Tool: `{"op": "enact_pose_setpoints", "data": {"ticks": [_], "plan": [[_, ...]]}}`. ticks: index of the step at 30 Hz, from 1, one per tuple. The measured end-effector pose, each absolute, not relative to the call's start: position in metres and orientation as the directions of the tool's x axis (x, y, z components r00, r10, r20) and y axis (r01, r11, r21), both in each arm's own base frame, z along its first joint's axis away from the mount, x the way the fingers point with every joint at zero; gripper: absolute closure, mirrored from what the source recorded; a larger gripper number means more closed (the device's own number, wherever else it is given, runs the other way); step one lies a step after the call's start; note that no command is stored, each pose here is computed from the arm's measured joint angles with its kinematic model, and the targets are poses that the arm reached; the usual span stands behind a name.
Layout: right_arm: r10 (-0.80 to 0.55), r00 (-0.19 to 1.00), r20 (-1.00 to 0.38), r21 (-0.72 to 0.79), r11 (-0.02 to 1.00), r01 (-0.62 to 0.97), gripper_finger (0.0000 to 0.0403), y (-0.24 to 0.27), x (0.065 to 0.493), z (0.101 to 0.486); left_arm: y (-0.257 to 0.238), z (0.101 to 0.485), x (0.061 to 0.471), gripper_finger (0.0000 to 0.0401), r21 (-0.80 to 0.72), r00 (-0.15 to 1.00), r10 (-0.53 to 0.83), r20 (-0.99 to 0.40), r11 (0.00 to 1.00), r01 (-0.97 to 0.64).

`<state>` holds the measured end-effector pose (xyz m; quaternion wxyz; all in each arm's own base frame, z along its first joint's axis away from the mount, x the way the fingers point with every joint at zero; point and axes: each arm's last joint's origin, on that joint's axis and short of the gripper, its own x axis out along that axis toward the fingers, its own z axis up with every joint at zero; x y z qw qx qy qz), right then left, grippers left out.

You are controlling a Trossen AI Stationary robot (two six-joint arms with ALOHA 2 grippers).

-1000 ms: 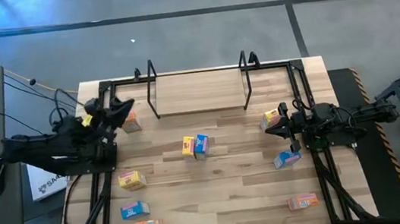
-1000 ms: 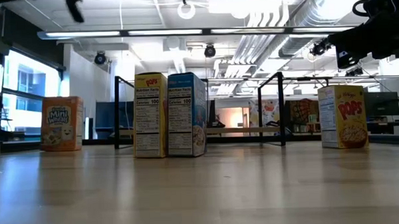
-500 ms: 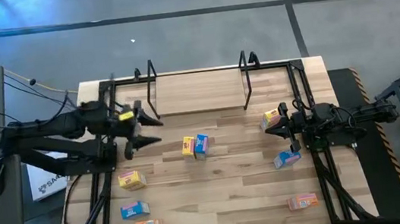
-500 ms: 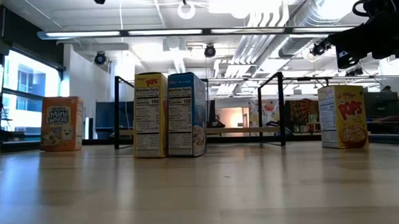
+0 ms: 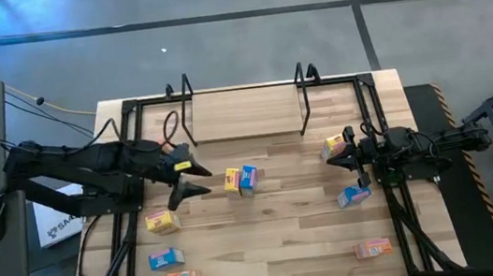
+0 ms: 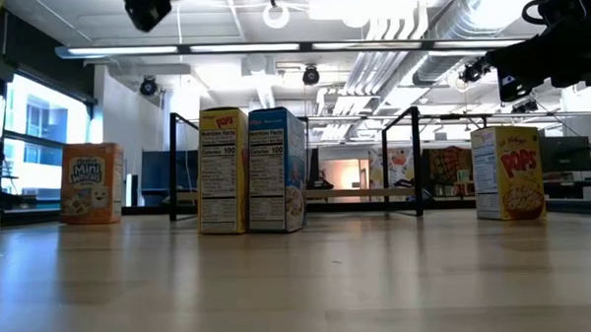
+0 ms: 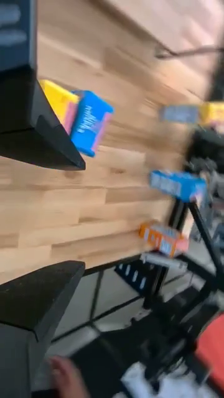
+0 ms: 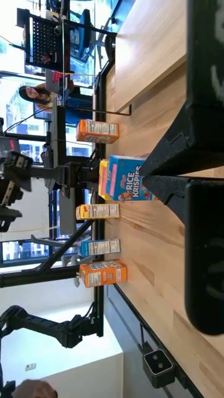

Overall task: Stack cereal on shelf
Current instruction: Put the middle yellow cereal box on the shelf

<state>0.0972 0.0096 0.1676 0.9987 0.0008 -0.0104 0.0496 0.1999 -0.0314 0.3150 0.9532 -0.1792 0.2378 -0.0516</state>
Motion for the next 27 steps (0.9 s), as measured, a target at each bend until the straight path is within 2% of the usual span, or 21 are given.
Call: {"op": "enact_pose_setpoints", "data": {"ticks": [3, 7, 11, 14, 18, 20, 22, 27], "plan": [[0.099, 0.995, 0.021, 0.001, 0.995, -0.099, 0.0402, 0.01, 0.097, 0.168, -0.032, 0.306, 0.21, 0.0158, -0.476, 0.868, -0.143, -0.475, 0.872, -0.117], [0.099, 0.995, 0.021, 0.001, 0.995, -0.099, 0.0402, 0.01, 0.097, 0.168, -0.039, 0.296, 0.223, 0.0158, -0.627, 0.826, -0.177, -0.536, 0.739, -0.248], [0.099, 0.995, 0.021, 0.001, 0.995, -0.099, 0.0402, 0.01, 0.097, 0.168, -0.051, 0.315, 0.235, 0.0158, -0.713, 0.839, -0.233, -0.493, 0.66, -0.236], [0.099, 0.995, 0.021, 0.001, 0.995, -0.099, 0.0402, 0.01, 0.097, 0.168, -0.057, 0.325, 0.248, 0.0158, -0.668, 0.832, -0.157, -0.531, 0.682, -0.297], [0.099, 0.995, 0.021, 0.001, 0.995, -0.099, 0.0402, 0.01, 0.097, 0.168, -0.06, 0.322, 0.267, 0.0158, -0.502, 0.695, 0.008, -0.719, 0.686, -0.527], [0.099, 0.995, 0.021, 0.001, 0.995, -0.099, 0.0402, 0.01, 0.097, 0.168, -0.059, 0.319, 0.275, 0.0158, -0.417, 0.632, 0.122, -0.765, 0.653, -0.632], [0.099, 0.995, 0.021, 0.001, 0.995, -0.099, 0.0402, 0.01, 0.097, 0.168, -0.059, 0.318, 0.284, 0.0158, -0.402, 0.609, 0.199, -0.768, 0.59, -0.7], [0.099, 0.995, 0.021, 0.001, 0.995, -0.099, 0.0402, 0.01, 0.097, 0.168, -0.061, 0.297, 0.304, 0.0158, -0.392, 0.548, 0.215, -0.808, 0.499, -0.773]]}}
